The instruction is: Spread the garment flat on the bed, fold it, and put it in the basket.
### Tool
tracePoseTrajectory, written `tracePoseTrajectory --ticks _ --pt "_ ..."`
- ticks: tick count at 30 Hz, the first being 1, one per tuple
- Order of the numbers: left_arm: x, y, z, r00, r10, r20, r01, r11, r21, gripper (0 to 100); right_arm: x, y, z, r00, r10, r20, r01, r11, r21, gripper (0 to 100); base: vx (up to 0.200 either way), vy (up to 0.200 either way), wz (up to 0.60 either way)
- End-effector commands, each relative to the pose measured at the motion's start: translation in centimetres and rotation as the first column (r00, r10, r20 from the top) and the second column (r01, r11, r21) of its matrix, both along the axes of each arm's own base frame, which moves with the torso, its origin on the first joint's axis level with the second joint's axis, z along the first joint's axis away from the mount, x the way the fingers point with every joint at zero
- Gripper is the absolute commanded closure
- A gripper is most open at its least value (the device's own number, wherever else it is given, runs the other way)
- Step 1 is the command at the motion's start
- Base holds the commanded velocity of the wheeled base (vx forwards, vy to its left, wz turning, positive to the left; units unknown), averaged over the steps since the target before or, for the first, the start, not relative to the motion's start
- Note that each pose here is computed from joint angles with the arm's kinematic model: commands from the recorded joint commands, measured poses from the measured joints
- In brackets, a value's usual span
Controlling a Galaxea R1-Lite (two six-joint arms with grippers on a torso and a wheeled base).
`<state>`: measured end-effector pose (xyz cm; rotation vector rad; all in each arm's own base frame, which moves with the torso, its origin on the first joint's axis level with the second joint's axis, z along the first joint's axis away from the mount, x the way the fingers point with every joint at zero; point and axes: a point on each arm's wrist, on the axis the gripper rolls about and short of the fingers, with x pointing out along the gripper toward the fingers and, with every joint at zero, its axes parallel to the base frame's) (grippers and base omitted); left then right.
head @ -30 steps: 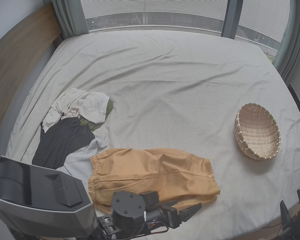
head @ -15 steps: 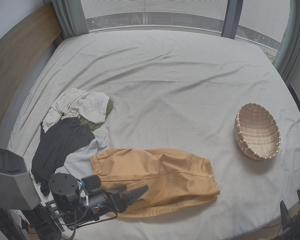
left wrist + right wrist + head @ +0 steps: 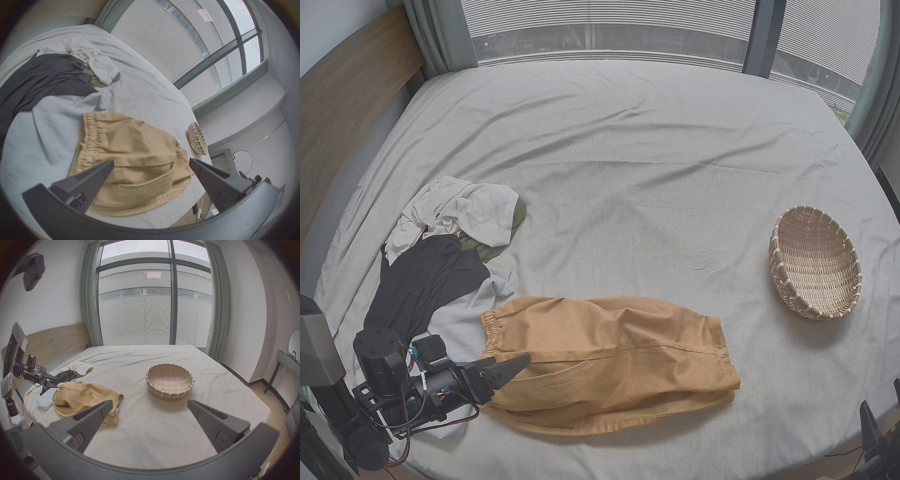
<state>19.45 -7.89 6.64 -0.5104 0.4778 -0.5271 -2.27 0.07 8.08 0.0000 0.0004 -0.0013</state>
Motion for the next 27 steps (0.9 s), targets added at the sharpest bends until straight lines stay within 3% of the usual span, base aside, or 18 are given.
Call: tracePoseTrajectory --ticks 1,14,27 --pt "0.1 1.5 -0.3 0.999 0.038 -0.015 -0.038 0.999 0.014 0 0.1 0.0 -0.5 1.000 0.000 -0.018 0.000 1.000 -0.001 0 0.000 0.000 0.00" --pt "1.1 2.6 -3.1 0.993 0.072 -0.093 -0.061 0.991 0.122 0 0.1 0.0 -0.5 1.000 0.000 -0.018 0.000 1.000 -0.001 0 0.000 0.000 0.00" --pt "1.0 2.3 -3.4 0.992 0.055 -0.112 -0.042 0.992 0.119 0 0.1 0.0 -0.5 1.000 0.000 -0.016 0.000 1.000 -0.001 0 0.000 0.000 0.00"
